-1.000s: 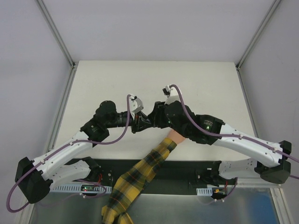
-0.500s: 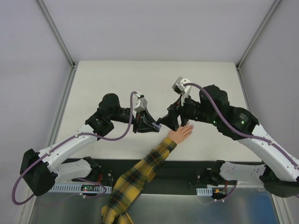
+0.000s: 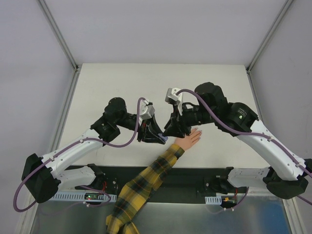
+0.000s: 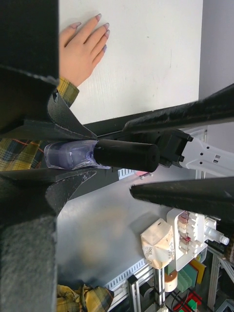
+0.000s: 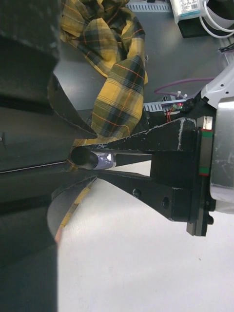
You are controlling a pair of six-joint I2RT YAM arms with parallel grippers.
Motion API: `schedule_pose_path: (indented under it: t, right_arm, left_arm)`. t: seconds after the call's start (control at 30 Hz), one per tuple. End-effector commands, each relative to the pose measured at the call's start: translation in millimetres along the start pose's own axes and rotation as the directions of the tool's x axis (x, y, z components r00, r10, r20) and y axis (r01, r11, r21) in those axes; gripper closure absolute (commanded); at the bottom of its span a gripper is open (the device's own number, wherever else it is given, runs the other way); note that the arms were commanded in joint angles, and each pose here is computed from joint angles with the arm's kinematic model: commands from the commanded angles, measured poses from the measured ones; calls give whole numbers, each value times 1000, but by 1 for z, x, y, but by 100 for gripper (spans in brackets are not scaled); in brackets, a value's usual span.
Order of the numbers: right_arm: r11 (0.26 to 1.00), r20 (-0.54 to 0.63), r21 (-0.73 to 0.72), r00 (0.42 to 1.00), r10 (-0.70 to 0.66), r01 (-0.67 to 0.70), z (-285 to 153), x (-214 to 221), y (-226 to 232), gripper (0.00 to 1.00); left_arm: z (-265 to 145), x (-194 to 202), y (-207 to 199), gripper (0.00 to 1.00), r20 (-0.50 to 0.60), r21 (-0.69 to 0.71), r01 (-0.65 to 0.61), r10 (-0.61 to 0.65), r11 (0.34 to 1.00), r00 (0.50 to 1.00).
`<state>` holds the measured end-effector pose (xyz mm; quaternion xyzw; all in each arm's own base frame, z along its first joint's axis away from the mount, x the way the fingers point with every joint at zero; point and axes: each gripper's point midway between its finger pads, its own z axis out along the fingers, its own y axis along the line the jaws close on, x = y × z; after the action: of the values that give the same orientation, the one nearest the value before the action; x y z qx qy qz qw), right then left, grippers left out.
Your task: Paint the nails
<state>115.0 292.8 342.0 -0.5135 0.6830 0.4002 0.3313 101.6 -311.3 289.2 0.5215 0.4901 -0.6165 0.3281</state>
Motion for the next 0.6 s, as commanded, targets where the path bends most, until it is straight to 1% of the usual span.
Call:
schedule_pose_path:
  t: [0.0,0.1,0.2,0.23,0.27,0.3,0.4,0.43,0.47,0.5,0.53,0.57]
  right_arm:
    - [997,25,-64,999,-42,44,-5,-9,12,69]
    - [997,18,-61,999,-34,35,-2,-6,10,77]
    - [998,17,-54,1000,-18,19,1,-4,8,80]
    - [998,8,-55,1000,-10,10,3,0,7,85]
    - [999,12,-51,1000,-7,8,4,0,6,87]
    - [999,11,-49,1000,8,-7,5,1,5,92]
    - [998,12,-48,999,46,-46,11,6,5,99]
    - [998,30,-32,998,56,-55,13,4,3,99]
    - [997,13,-15,997,79,-79,19,13,1,99]
    - [993,20,58,995,102,-103,22,16,-11,100]
    - [975,62,101,979,192,-198,28,11,-13,99]
    - [897,114,334,957,268,-291,28,22,-52,99]
  left_arm:
    - [2,-24,-13,100,34,57,-103,101,993,994]
    - [2,-25,-12,100,38,45,-105,104,993,994]
    - [1,-26,-11,100,42,33,-114,112,993,993]
    - [2,-26,-8,100,45,16,-113,112,993,993]
    - [1,-27,-7,100,48,7,-116,115,993,992]
    - [1,-28,-6,100,52,-6,-122,122,992,991]
    - [-2,-29,4,100,56,-87,-130,135,988,989]
    - [-4,-31,15,100,64,-158,-128,139,979,988]
    - [-6,-32,21,100,65,-199,-139,155,970,986]
    - [-10,-35,25,100,70,-246,-152,174,957,982]
    - [-14,-32,36,100,65,-316,-139,167,939,984]
    - [-27,-39,55,100,74,-455,-145,199,879,977]
